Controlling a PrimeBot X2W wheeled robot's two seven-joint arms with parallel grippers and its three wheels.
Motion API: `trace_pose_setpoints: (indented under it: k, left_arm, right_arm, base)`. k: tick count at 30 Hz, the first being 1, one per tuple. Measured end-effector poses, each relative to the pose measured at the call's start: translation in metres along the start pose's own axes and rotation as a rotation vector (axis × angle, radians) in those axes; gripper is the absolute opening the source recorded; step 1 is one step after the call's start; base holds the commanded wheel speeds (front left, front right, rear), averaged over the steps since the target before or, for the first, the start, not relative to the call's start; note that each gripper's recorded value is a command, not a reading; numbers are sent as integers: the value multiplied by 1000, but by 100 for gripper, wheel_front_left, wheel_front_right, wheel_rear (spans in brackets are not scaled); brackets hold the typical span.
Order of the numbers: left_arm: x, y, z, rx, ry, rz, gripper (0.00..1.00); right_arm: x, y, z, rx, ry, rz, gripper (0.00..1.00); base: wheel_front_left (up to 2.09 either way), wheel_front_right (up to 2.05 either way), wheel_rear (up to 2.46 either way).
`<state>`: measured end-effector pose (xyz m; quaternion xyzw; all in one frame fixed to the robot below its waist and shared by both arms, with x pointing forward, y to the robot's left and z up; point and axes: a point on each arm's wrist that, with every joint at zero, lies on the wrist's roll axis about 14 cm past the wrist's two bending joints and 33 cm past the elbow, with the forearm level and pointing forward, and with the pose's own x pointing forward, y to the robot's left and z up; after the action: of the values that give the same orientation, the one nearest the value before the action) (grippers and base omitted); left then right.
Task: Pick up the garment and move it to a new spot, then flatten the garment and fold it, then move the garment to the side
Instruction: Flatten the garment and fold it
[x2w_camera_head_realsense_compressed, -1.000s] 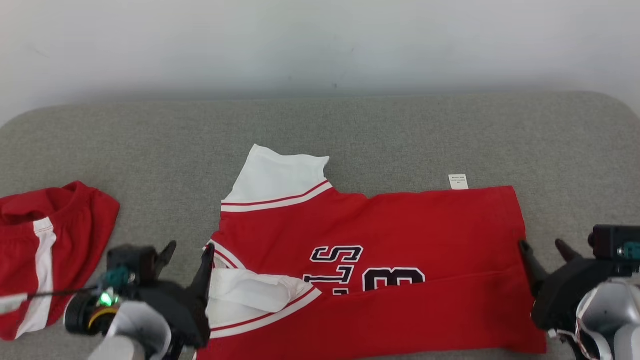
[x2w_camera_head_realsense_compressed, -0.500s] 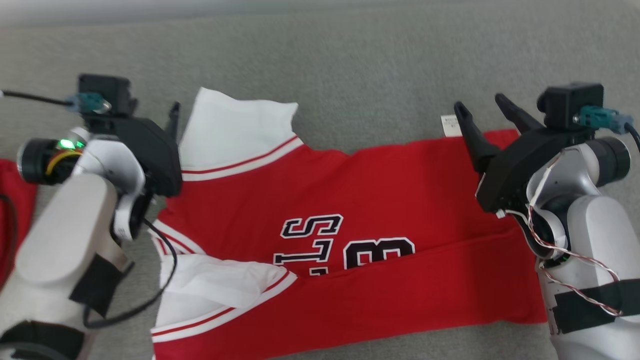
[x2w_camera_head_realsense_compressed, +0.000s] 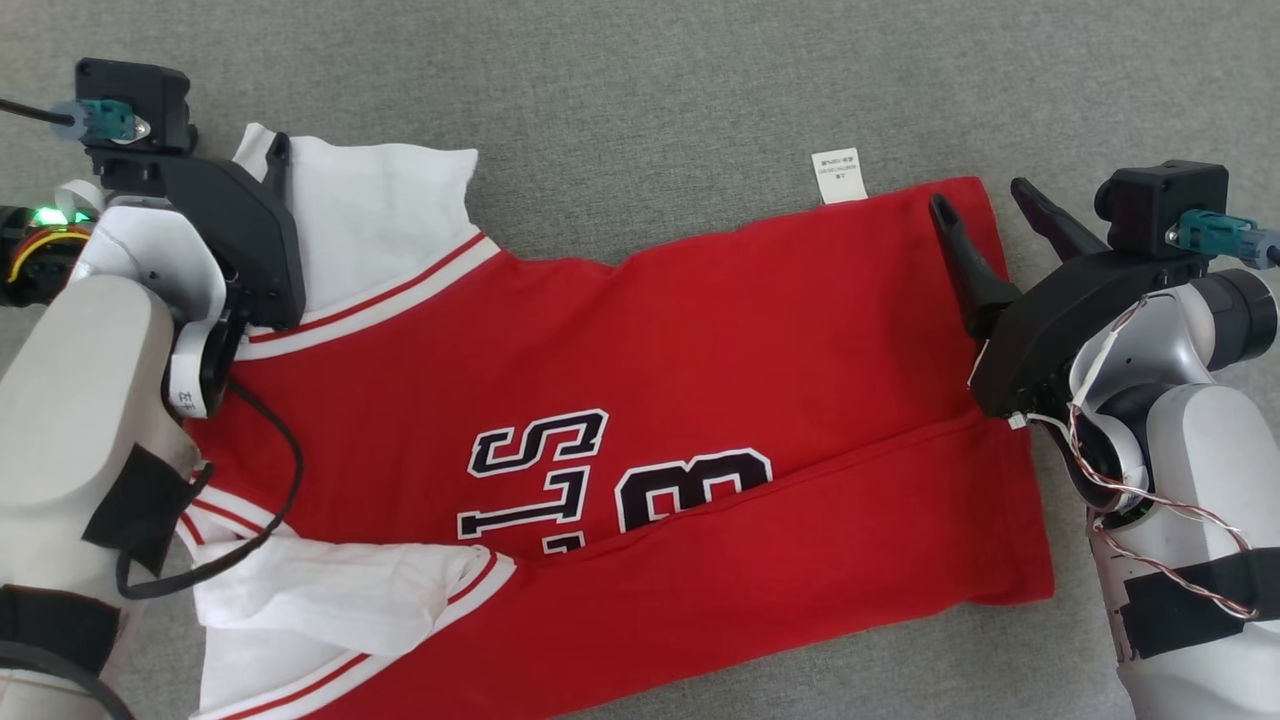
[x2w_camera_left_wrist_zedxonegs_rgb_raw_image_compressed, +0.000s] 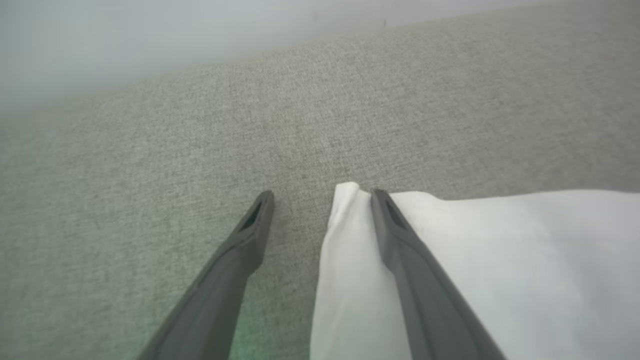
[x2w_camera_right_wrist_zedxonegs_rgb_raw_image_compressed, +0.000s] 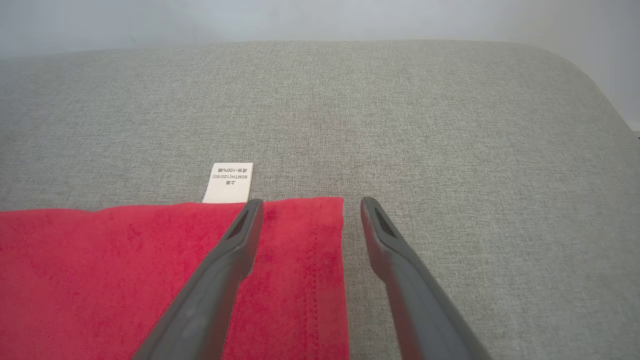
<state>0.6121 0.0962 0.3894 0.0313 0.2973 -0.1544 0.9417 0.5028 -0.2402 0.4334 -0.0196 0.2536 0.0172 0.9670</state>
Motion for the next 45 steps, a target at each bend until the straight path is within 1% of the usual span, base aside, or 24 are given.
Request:
trace_pose_setpoints:
  k: [3,4,5,6,7,8,11,14,17,21,25,28,32,36,43,45]
  left_arm:
    - [0,1,1,-1,14,8,100]
    - [0,1,0,-1,22,8,95]
    - [-1,1,-1,-1,36,8,74]
    - [-1,1,-3,0,47,8,74]
    - [-1,1,-3,3,51,8,39]
    - [-1,1,-4,10,61,6,0]
    - [1,1,-2,-9,58,-2,0]
    - [3,3,-2,-7,54,-5,0]
    - [1,4,-1,-9,52,-13,0]
    - [-5,5,-3,-6,56,-13,0]
    - [-10,6,-3,-5,52,-11,0]
    - [-12,7,-3,-10,49,-10,0]
    - [-12,6,-4,-13,48,-13,0]
    - [-13,5,-4,-16,46,-15,0]
    - [-15,5,-3,-16,41,-21,0]
    - [-16,5,-2,-18,40,-24,0]
  right_arm:
    - [-2,-1,1,1,0,-4,100]
    - [-2,-1,1,0,0,-4,100]
    - [-3,-1,2,0,1,-4,100]
    - [-4,-1,3,-2,-3,-4,100]
    - [-4,-1,5,-4,-5,-4,100]
    - [-4,-1,5,-5,-7,-3,100]
    - [-2,0,7,-15,-3,0,100]
    - [2,-4,6,-40,24,-18,100]
    - [6,-14,3,-53,80,-54,100]
    - [8,-28,5,-116,150,-111,100]
    - [8,-24,-4,-115,228,-105,100]
    - [6,-27,1,-112,222,-114,100]
    - [8,-37,14,-113,197,-153,100]
    - [11,-26,-13,-119,319,-119,100]
    - [13,-20,-27,-133,381,-92,100]
    - [13,-17,-27,-135,375,-78,100]
  base:
    - [0,0,0]
    - [0,0,0]
    - [0,0,0]
    - [0,0,0]
    - [0,0,0]
    - [0,0,0]
    - [0,0,0]
    - [0,0,0]
    - [0,0,0]
    - [0,0,0]
    - [0,0,0]
    - [0,0,0]
    - [0,0,0]
    - [0,0,0]
    - [0,0,0]
    - [0,0,0]
